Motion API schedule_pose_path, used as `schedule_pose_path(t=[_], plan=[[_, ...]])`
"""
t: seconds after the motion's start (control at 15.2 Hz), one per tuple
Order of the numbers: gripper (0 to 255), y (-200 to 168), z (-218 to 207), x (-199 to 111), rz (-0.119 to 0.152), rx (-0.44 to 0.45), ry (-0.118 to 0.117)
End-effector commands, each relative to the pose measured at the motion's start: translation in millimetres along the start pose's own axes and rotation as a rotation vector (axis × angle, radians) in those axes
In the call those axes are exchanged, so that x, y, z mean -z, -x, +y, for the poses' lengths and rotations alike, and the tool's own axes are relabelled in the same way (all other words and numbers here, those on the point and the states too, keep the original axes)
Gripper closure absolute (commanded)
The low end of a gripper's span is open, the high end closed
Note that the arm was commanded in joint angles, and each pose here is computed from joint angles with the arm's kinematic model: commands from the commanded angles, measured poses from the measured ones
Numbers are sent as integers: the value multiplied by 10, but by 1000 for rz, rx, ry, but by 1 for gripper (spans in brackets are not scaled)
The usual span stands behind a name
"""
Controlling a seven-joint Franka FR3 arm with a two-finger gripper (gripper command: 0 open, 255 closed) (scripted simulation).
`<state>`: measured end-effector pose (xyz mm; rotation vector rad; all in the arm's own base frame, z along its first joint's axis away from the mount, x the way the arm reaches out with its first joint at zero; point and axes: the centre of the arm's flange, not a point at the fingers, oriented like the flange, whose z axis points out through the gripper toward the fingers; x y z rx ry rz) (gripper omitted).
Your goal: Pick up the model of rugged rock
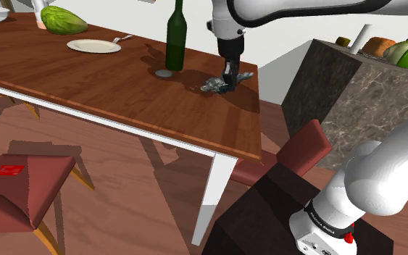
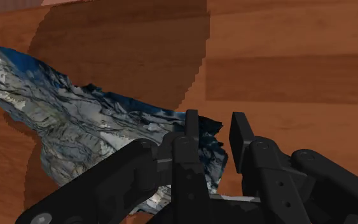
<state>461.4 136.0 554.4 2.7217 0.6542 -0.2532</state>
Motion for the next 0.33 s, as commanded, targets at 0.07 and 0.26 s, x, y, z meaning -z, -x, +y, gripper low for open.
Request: schedule_pose_path(t=[0.07,0.26], plan=[[255,47,54,155,0,0,0],[255,62,71,211,0,0,0]])
